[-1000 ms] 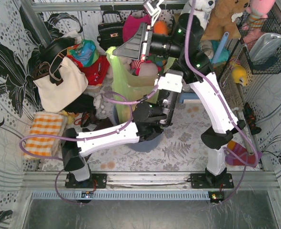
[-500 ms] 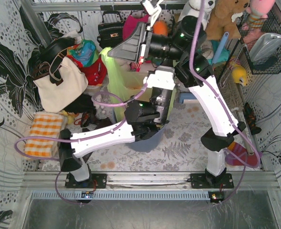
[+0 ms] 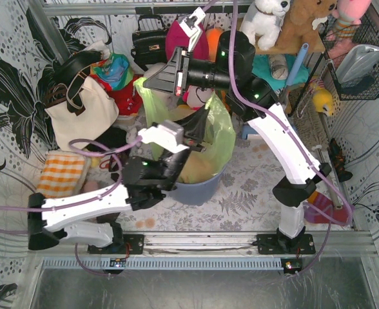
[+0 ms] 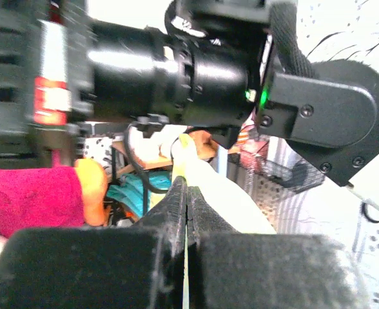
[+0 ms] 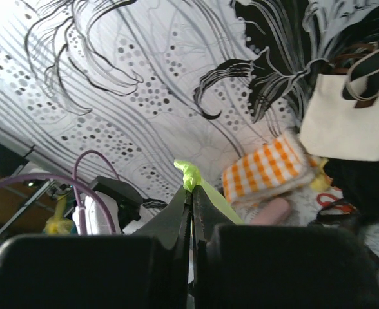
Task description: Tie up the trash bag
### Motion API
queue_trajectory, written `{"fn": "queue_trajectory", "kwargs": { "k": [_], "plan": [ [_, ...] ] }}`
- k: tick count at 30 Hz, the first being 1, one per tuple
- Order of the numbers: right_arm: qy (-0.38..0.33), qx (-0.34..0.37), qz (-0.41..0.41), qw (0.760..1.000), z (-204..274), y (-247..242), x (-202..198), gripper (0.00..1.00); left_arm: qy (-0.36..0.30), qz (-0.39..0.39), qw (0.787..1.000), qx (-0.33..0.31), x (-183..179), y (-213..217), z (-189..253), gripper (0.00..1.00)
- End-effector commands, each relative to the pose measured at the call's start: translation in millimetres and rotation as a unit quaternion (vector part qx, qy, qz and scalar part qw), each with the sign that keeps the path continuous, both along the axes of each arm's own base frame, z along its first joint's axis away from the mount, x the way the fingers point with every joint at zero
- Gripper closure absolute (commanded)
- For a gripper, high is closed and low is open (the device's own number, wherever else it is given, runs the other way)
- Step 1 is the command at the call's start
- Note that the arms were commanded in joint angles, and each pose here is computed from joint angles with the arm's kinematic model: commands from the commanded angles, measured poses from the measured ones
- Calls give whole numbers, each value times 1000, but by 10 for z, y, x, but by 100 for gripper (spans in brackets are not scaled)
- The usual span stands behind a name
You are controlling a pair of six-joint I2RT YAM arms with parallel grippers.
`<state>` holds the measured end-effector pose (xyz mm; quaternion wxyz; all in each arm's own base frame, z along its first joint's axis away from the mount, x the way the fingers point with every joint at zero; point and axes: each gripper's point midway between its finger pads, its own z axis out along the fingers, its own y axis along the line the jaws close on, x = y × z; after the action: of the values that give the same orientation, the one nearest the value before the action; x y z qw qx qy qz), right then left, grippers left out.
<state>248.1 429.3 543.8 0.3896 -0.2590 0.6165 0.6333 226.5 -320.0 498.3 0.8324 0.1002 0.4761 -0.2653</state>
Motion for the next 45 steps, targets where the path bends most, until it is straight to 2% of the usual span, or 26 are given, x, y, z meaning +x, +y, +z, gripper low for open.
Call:
{"fn": "queue_trajectory", "kwargs": {
  "k": [1, 5, 9, 15, 22, 29, 35, 41, 45],
  "plan": [
    [-52, 3, -62, 997, 206, -281, 10, 100, -30, -103, 993, -42, -375, 116, 271, 100],
    [-62, -1, -86, 994, 221, -371, 36, 100, -59, -176, 983, 1, -646, 28, 384, 100],
    [-64, -16, -100, 993, 184, -476, 1, 100, -64, -212, 974, 44, -769, -61, 382, 100],
    [-45, -31, -125, 991, -84, -683, -74, 100, -56, -200, 977, 51, -744, 11, 295, 100],
    [-3, -11, -172, 985, -289, -879, -10, 100, -44, -166, 985, 20, -679, 266, 228, 100],
    [58, 109, -211, 970, -336, -1004, 54, 100, -31, -129, 991, -1, -586, 442, 189, 100],
    [70, 185, -179, 964, -90, -955, 26, 100, -35, -116, 992, -18, -591, 586, 239, 100],
    [63, 223, -113, 966, 219, -778, -39, 100, -43, -102, 993, -31, -593, 711, 308, 100],
    [79, 227, -94, 966, 203, -701, -33, 100, -39, -78, 996, -33, -536, 784, 288, 100]
  ]
}}
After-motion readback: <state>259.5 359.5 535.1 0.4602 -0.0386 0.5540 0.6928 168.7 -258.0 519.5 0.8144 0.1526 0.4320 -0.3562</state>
